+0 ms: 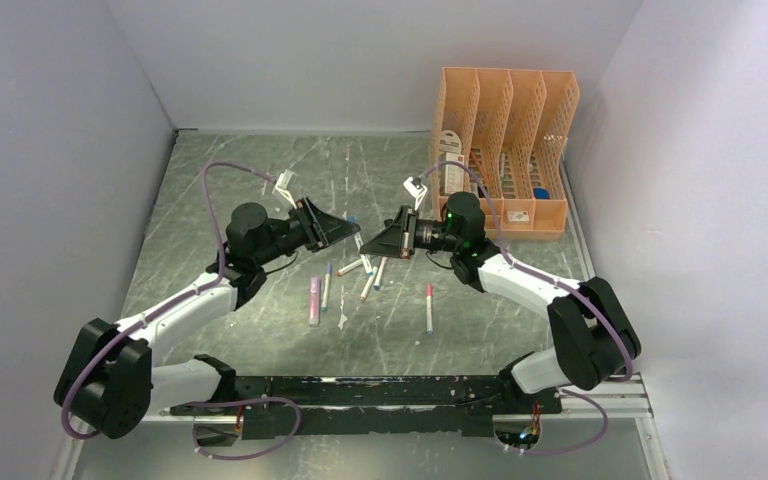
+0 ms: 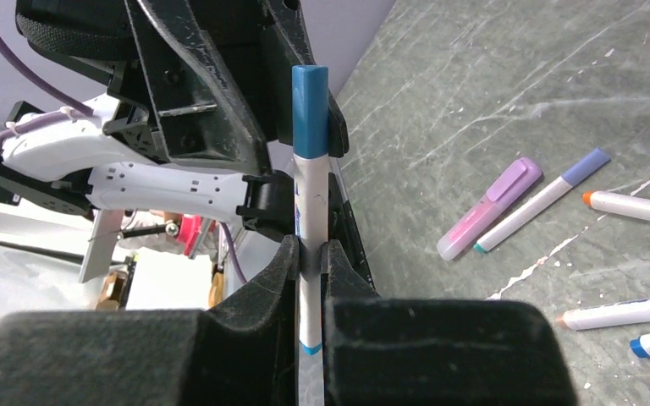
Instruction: Open the pen caps
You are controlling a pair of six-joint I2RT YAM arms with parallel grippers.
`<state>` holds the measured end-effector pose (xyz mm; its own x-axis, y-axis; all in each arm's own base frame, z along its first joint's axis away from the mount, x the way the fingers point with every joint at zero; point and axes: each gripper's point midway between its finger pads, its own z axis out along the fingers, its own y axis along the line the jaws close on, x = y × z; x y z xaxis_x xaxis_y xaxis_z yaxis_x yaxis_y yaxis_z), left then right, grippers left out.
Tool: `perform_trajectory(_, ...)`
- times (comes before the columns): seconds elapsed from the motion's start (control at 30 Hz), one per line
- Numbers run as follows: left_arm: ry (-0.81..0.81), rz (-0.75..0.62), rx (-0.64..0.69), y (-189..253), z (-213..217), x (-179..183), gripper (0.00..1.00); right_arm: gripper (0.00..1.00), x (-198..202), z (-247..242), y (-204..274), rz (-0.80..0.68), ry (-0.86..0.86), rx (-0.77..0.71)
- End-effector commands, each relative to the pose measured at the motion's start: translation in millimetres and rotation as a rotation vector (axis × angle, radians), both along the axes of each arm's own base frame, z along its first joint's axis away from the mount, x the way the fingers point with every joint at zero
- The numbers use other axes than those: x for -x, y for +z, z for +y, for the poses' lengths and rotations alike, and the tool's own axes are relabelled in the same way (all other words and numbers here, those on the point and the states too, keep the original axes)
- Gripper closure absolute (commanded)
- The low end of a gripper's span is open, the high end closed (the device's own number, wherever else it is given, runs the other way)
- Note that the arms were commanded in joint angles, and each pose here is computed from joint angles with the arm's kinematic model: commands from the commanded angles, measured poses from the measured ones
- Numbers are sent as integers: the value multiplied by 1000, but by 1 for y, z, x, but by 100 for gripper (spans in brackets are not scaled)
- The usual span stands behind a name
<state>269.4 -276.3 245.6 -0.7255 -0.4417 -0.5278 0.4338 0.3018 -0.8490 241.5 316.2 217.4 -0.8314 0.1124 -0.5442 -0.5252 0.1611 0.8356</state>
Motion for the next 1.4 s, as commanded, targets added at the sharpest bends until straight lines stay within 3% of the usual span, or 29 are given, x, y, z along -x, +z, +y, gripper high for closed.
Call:
perform_trajectory(0.0, -10, -55, 27, 12, -3, 2, 60, 100, -1, 2, 7, -26, -5, 6)
perform_trajectory(0.2, -5, -56, 25, 11, -3, 1, 64, 100, 2, 3, 8, -30, -1, 10)
perform_trajectory(0.37, -13, -51, 10, 11, -5, 0, 46, 100, 6, 5, 10, -31, 7, 22)
perform_trajectory(0.5, -13, -54, 7, 12, -5, 0, 44, 100, 9, 5, 11, -37, 5, 31)
perform_trajectory(0.7, -16, -55, 0, 9, -5, 3, 64, 100, 14, 5, 12, -40, 1, 40)
perform_trajectory(0.83, -31, -44, -14, 4, -9, 6, 92, 100, 16, 6, 13, -42, -1, 48)
perform_trajectory(0.9, -39, -39, -13, 3, -11, 8, 93, 100, 17, 6, 15, -43, -5, 53)
perform_trajectory(0.97, -46, -34, -12, 3, -12, 10, 93, 82, 19, 5, 15, -38, -18, 62)
perform_trajectory(1.1, -52, -12, -29, 7, -12, 12, 93, 56, 20, -1, 19, -3, -50, 93)
perform_trajectory(1.23, -63, 39, -53, 21, -12, 14, 93, 44, 21, -6, 30, 57, -64, 152)
perform_trajectory(1.37, -89, 78, -69, 29, -14, 19, 93, 39, 16, -3, 48, 92, -50, 188)
